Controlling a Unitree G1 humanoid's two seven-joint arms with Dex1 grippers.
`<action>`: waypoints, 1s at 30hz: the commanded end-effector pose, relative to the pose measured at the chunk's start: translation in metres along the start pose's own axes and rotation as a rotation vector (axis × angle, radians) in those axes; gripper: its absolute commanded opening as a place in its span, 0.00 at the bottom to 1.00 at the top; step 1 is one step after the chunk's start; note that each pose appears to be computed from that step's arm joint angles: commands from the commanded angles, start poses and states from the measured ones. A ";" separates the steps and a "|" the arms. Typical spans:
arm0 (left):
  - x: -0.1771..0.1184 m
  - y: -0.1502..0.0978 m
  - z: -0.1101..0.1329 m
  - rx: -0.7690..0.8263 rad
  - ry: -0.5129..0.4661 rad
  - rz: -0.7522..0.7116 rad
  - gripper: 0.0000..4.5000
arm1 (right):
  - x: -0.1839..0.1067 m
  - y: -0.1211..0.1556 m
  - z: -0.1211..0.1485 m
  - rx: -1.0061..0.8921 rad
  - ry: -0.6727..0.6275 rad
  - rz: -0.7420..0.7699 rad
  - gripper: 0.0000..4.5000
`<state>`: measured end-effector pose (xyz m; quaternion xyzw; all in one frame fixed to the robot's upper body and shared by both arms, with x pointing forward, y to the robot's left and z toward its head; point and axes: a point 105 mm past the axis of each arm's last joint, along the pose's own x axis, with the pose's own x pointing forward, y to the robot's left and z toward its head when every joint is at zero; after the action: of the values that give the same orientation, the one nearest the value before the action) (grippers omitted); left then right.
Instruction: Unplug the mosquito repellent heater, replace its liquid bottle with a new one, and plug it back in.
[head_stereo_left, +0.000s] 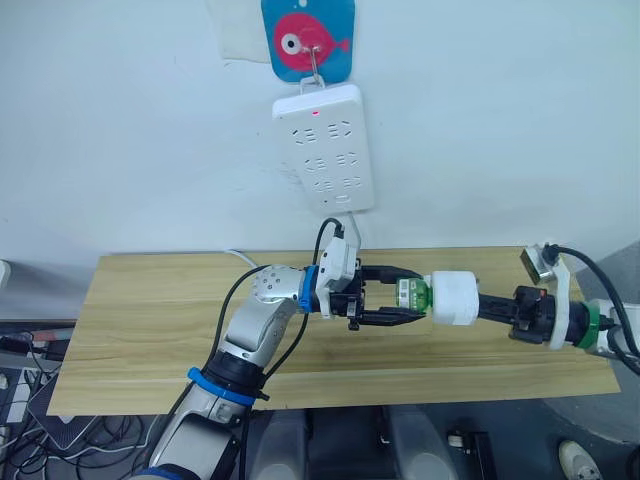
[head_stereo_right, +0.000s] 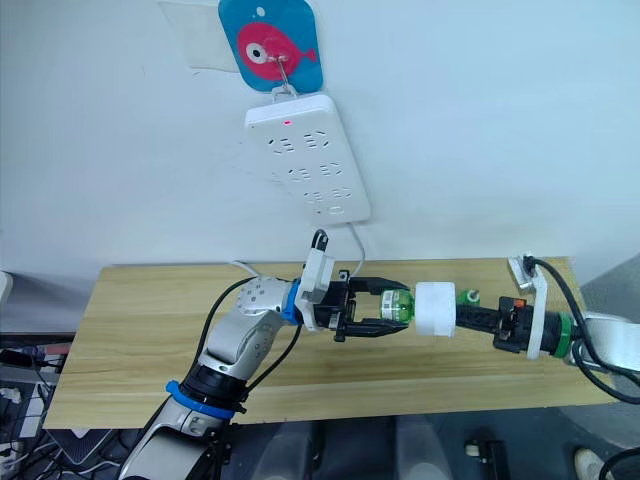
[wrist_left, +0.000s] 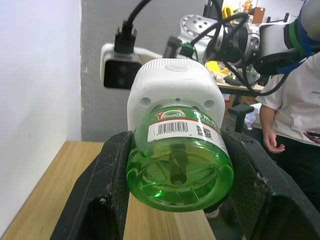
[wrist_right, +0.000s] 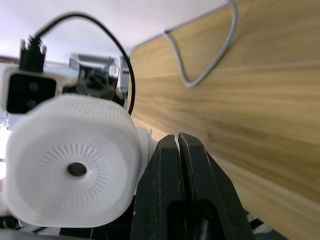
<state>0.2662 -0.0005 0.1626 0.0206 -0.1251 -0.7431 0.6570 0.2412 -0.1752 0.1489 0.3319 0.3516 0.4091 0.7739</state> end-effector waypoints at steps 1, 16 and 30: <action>0.004 0.000 0.009 0.013 -0.036 0.000 0.51 | 0.004 0.020 -0.011 -0.005 0.019 0.083 0.02; 0.004 0.002 0.007 0.026 -0.023 0.010 0.51 | 0.010 0.066 -0.053 -0.116 0.072 0.250 0.02; 0.004 0.000 0.003 0.026 -0.014 -0.008 0.51 | 0.014 0.088 0.001 -0.310 -0.008 0.282 0.02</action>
<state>0.2713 -0.0012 0.1609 0.0178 -0.1221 -0.7335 0.6684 0.2108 -0.1239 0.2092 0.2508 0.2405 0.5577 0.7538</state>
